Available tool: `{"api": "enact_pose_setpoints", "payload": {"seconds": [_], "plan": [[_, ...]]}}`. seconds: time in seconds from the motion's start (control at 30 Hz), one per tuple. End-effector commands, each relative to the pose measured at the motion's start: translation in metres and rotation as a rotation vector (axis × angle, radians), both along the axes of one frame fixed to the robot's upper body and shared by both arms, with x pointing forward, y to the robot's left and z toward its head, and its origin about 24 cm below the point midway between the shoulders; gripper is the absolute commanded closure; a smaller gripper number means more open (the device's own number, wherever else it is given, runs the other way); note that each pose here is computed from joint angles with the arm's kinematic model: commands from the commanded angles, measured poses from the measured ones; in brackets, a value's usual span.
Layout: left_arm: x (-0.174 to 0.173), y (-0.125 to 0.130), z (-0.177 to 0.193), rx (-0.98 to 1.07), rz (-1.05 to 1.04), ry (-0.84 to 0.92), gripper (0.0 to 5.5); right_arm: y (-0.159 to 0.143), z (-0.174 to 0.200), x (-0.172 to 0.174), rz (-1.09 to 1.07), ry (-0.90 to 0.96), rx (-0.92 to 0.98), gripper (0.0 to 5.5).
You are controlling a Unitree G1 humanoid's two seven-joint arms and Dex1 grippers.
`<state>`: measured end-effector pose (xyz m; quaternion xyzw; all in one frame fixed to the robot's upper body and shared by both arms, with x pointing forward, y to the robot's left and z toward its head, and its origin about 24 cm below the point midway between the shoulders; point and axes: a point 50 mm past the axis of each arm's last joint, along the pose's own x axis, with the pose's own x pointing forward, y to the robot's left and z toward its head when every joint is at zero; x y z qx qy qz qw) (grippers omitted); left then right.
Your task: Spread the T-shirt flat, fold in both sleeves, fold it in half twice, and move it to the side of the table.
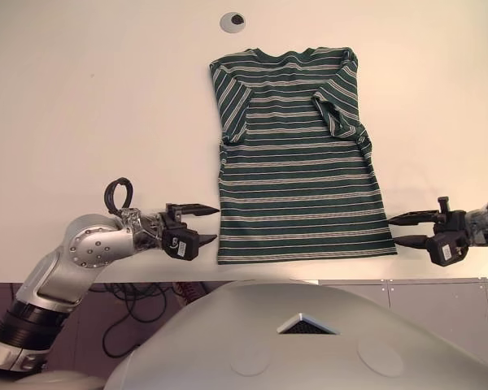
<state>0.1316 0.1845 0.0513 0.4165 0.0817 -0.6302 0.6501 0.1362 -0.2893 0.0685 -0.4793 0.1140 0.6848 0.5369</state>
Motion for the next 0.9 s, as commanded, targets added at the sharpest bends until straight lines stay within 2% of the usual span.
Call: {"api": "enact_pose_setpoints", "payload": {"seconds": [0.03,0.37,0.47,0.57,0.63,0.7,0.83,0.9], "plan": [[-0.002,0.001,-0.009,0.068,-0.041,0.031,2.92,0.007,-0.003,-0.004,0.033,0.008,-0.015,3.75],[-0.001,-0.006,-0.004,0.123,-0.171,0.013,4.43,0.01,-0.007,-0.003,-0.046,0.064,-0.023,5.42],[-0.002,-0.004,-0.003,0.139,-0.164,0.059,4.82,0.014,-0.005,-0.003,-0.113,0.133,-0.003,5.5],[-0.009,0.001,-0.001,0.157,-0.138,0.17,5.44,0.019,0.0,-0.009,-0.185,0.262,0.019,5.5],[-0.012,0.007,0.001,0.159,-0.088,0.262,5.48,0.025,0.006,-0.011,-0.265,0.372,0.061,5.5],[-0.003,0.011,0.009,0.095,0.03,0.336,5.48,0.034,0.015,0.0,-0.399,0.43,0.167,5.5],[0.055,0.023,0.036,-0.243,0.365,0.423,5.48,0.041,0.023,0.04,-0.662,0.473,0.402,5.5],[0.077,0.027,0.046,-0.382,0.451,0.434,5.48,0.04,0.023,0.055,-0.744,0.492,0.477,5.5]]}}
